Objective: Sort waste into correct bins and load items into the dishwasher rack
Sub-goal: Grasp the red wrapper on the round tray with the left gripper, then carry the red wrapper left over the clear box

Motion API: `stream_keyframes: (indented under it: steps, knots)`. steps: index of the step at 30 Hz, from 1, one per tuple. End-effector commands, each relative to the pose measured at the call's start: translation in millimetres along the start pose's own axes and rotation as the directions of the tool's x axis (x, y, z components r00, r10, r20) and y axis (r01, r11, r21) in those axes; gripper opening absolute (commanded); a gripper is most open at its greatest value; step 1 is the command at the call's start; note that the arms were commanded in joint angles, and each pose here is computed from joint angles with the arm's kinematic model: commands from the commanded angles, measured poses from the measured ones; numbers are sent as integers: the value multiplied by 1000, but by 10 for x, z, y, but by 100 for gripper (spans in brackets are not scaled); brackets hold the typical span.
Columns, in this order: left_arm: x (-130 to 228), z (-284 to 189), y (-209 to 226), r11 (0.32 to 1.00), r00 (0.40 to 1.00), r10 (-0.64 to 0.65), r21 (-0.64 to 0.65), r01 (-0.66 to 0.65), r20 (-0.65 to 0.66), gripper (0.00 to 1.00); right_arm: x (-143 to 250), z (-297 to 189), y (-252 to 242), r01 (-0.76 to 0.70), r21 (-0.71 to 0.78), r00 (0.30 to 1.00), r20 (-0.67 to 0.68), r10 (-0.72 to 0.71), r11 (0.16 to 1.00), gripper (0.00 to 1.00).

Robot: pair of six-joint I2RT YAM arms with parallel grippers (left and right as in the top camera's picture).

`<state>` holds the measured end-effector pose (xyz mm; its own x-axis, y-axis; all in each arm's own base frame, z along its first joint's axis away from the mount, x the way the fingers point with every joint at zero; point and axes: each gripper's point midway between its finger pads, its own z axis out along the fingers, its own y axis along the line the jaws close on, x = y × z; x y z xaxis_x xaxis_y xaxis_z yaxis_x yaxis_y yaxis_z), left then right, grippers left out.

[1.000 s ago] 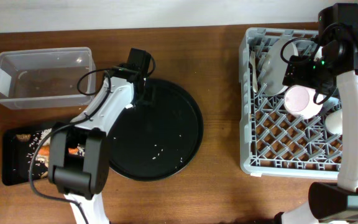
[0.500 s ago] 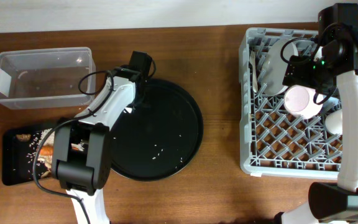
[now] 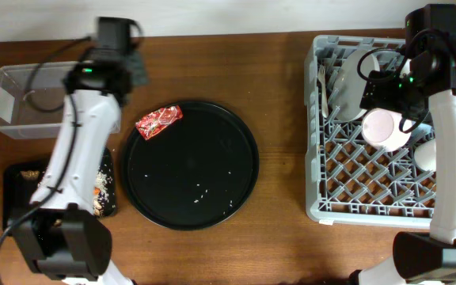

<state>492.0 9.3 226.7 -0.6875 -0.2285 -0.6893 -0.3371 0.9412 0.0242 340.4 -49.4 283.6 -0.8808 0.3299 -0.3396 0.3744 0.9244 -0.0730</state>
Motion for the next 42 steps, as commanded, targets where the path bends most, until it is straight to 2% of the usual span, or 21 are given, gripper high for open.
stream_keyframes:
  steps: [1, 3, 4, 5, 6, 7, 8, 9, 13, 18, 21, 22, 24, 25, 27, 29, 33, 35, 38, 42]
  knots:
    - [-133, 248, 628, 983, 991, -128, -131, 131, 29, 0, -23, -54, -44, -16, 11, 1000, 22, 16, 1000, 99]
    - [-145, 400, 856, 973, 986, -163, -163, 166, 30, 1, -23, -54, -44, -16, 11, 1000, 22, 16, 1000, 99]
    - [-125, 468, 949, 968, 984, -175, -179, 176, 23, 6, -23, -54, -45, -16, 11, 1000, 23, 16, 1000, 99]
    - [-81, 551, 1051, 963, 983, -186, -200, 184, 7, 20, -23, -54, -44, -16, 11, 1000, 22, 16, 1000, 99]
    - [-28, 624, 1122, 959, 981, -193, -215, 186, -11, 48, -23, -54, -44, -16, 11, 1000, 22, 16, 1000, 99]
    - [62, 707, 1189, 956, 981, -189, -234, 174, -44, 69, -23, -54, -46, -17, 11, 1000, 22, 16, 1000, 99]
    - [151, 758, 1231, 958, 982, -172, -247, 148, -81, 87, -23, -54, -46, -17, 11, 1000, 22, 16, 1000, 99]
    - [226, 763, 1248, 958, 980, -163, -257, 130, -112, 99, -23, -54, -44, -16, 11, 1000, 22, 16, 1000, 99]
    - [243, 637, 1182, 965, 980, -151, -234, 117, -133, 99, -23, -54, -46, -17, 11, 1000, 22, 16, 1000, 99]
    - [53, 173, 548, 995, 992, -93, -27, 91, -82, 93, -23, -54, -44, -16, 11, 1000, 22, 16, 1000, 99]
    - [98, -42, 8, 987, 995, 64, 155, -51, -79, 92, -23, -54, -44, -16, 11, 1000, 22, 16, 1000, 99]
    - [162, -103, -233, 966, 986, 154, 218, -136, -70, 93, -23, -54, -46, -17, 11, 1000, 22, 16, 1000, 99]
    - [356, -111, -611, 917, 944, 325, 262, -300, -56, 92, -23, -54, -46, -17, 11, 1000, 22, 16, 1000, 99]
    - [453, -66, -747, 892, 920, 387, 276, -359, -55, 83, -23, -54, -44, -16, 11, 1000, 22, 16, 1000, 99]
    - [620, 73, -889, 861, 881, 468, 264, -435, -73, 77, -23, -54, -44, -16, 11, 1000, 22, 16, 1000, 99]
    - [815, 331, -882, 852, 848, 513, 198, -484, -134, 74, -23, -54, -44, -16, 11, 1000, 22, 16, 1000, 99]
    - [1259, 736, -858, 772, 734, 635, 232, -592, -243, 75, -23, -54, -44, -16, 11, 1000, 22, 16, 1000, 99]
    - [1430, 882, -847, 748, 693, 664, 249, -616, -280, 79, -23, -54, -44, -16, 11, 1000, 22, 16, 1000, 99]
    - [1608, 1062, -811, 740, 666, 671, 244, -627, -326, 80, -23, -54, -45, -16, 11, 1000, 23, 16, 1000, 99]
    - [1651, 1180, -772, 738, 659, 671, 215, -640, -340, 80, -23, -54, -44, -16, 11, 1000, 22, 16, 1000, 99]
